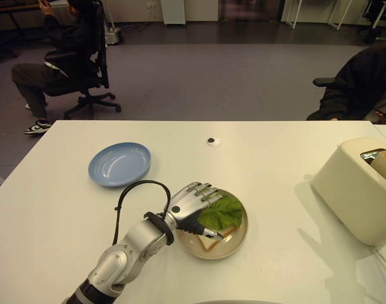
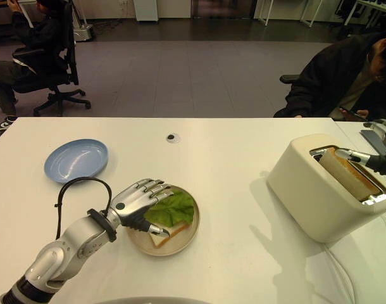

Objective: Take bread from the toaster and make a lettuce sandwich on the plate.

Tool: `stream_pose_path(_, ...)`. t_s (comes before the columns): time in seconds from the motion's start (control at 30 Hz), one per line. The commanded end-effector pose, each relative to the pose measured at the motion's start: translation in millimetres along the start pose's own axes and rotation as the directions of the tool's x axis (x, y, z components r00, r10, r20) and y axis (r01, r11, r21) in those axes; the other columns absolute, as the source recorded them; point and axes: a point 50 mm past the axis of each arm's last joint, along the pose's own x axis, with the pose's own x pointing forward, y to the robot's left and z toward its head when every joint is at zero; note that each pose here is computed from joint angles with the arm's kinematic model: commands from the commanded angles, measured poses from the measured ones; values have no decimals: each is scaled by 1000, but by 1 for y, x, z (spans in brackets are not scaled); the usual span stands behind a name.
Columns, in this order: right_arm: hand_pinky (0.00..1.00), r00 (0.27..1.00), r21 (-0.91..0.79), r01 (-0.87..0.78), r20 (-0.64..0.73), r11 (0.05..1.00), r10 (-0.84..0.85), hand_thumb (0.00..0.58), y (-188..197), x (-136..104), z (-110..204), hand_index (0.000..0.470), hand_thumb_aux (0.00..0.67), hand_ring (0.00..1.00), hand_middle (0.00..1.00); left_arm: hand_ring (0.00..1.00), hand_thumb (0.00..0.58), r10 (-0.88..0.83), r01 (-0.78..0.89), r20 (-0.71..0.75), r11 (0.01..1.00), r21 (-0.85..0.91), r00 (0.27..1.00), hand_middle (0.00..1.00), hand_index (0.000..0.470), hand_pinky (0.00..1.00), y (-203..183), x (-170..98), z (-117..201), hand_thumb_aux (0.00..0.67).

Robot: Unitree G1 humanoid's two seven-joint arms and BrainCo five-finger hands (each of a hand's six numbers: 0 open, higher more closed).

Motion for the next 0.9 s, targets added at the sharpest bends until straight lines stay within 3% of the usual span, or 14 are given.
stream_pose_path(0.03,0,989,-19,-148,-15,989,148,343,30,1,-3,170,242,0,0,0,0,114,-118,-39,986,-120,993,0,0,0,28,-1,-12,0)
stream_pose_path(0.1,0,984,-11,-179,-18,984,178,436,39,2,-3,236,336,0,0,0,0,174,-181,-58,972,-149,983,0,0,0,43,-4,-18,0)
stream_pose_path(0.17,0,977,2,-214,-8,977,214,480,51,2,0,275,391,0,0,0,0,225,-235,-84,961,-146,971,0,0,0,57,-8,-26,0)
stream_pose_path(0.2,0,974,6,-224,-3,974,224,550,55,1,1,363,518,0,0,0,0,246,-258,-96,955,-145,965,0,0,0,62,-9,-30,0)
stream_pose_path(0.23,0,975,9,-222,4,975,222,580,57,1,3,470,670,0,0,0,0,273,-287,-112,948,-138,956,0,0,0,70,-11,-36,0)
stream_pose_path(0.37,0,995,45,-96,37,994,94,580,40,7,13,470,670,0,0,0,0,344,-369,-175,918,-143,923,0,0,0,85,-18,-54,0)
stream_pose_path(0.5,0,997,91,55,56,994,-60,580,13,10,18,470,670,0,0,0,0,319,-355,-210,921,-164,924,0,0,0,75,-18,-64,0)
stream_pose_path(0.67,0,951,266,246,118,932,-285,580,-32,9,33,470,670,0,0,0,0,299,-352,-253,914,-202,920,0,0,0,65,-16,-75,0)
stream_pose_path(0.77,0,932,432,203,190,879,-309,580,-39,8,48,470,670,0,0,0,0,301,-359,-259,907,-219,918,0,0,0,62,-14,-76,0)
stream_pose_path(0.9,0,905,651,17,312,759,-289,580,-42,7,73,470,670,0,0,0,0,305,-366,-258,900,-237,917,0,0,0,60,-11,-75,0)
